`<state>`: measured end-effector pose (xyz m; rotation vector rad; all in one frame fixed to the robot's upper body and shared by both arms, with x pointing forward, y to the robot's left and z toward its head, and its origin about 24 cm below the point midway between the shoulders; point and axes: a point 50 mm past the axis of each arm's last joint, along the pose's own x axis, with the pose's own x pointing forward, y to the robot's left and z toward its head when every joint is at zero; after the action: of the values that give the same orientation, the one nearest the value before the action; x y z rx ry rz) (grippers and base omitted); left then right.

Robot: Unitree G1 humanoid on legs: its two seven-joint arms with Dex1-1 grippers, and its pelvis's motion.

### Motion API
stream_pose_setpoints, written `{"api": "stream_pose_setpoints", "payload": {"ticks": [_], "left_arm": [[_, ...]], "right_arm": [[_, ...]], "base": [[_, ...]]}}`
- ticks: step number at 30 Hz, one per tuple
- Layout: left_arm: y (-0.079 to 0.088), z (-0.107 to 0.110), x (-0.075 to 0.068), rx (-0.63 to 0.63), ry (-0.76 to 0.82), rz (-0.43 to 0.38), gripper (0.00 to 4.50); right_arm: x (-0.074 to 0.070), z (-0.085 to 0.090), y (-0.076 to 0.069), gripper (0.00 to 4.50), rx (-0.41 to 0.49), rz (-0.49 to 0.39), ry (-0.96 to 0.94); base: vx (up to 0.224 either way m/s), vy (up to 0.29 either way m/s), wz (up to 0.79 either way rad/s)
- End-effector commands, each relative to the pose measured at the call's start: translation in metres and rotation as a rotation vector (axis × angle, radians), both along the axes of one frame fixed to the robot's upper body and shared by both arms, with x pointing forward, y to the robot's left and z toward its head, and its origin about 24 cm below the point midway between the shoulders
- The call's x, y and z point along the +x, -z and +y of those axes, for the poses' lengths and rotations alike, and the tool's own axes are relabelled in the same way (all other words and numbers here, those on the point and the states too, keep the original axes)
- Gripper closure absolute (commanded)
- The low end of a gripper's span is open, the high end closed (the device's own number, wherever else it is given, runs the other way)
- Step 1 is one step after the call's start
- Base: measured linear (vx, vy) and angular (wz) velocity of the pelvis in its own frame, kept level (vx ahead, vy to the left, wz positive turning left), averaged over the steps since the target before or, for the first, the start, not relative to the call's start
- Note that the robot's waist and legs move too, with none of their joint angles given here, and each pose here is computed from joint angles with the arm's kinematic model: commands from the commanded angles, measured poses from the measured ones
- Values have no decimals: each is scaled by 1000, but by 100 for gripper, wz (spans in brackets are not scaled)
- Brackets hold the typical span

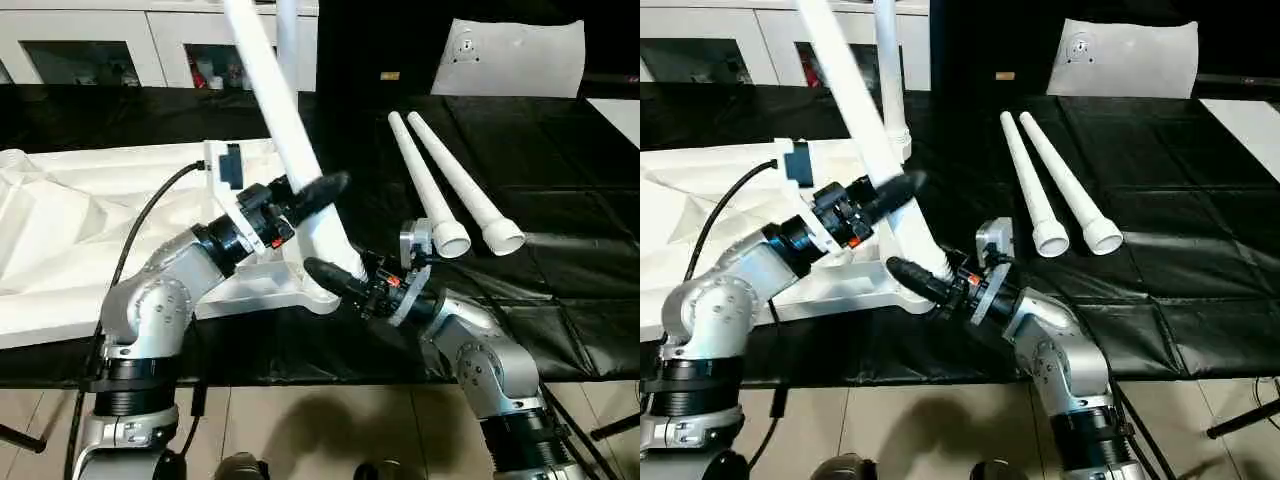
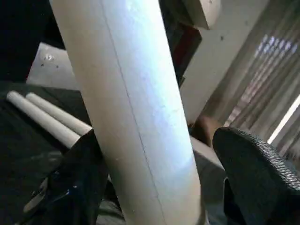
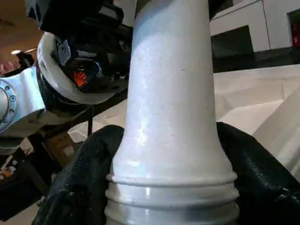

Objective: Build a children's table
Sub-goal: Pick table leg

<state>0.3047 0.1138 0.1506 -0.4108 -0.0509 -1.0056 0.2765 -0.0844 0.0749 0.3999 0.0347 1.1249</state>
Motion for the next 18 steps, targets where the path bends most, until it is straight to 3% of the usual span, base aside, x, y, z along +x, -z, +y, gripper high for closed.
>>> {"api": "stream_pose_setpoints", "payload": {"ticks": [1, 12, 17, 18], "left_arm": [[-7, -7, -6, 31, 55, -98, 110], [0, -5, -12, 117, 112, -187, 204], [4, -3, -10, 128, 101, -167, 226], [6, -3, -7, 125, 76, -118, 228]], "right_arm": [[2, -3, 5, 171, -23, 16, 28], [2, -3, 6, 174, -40, -2, 22], [2, -3, 6, 175, -44, -4, 23], [2, -3, 7, 175, -47, -4, 26]], "base": [[0, 0, 0], [0, 0, 0], [0, 0, 0], [0, 0, 0]]}}
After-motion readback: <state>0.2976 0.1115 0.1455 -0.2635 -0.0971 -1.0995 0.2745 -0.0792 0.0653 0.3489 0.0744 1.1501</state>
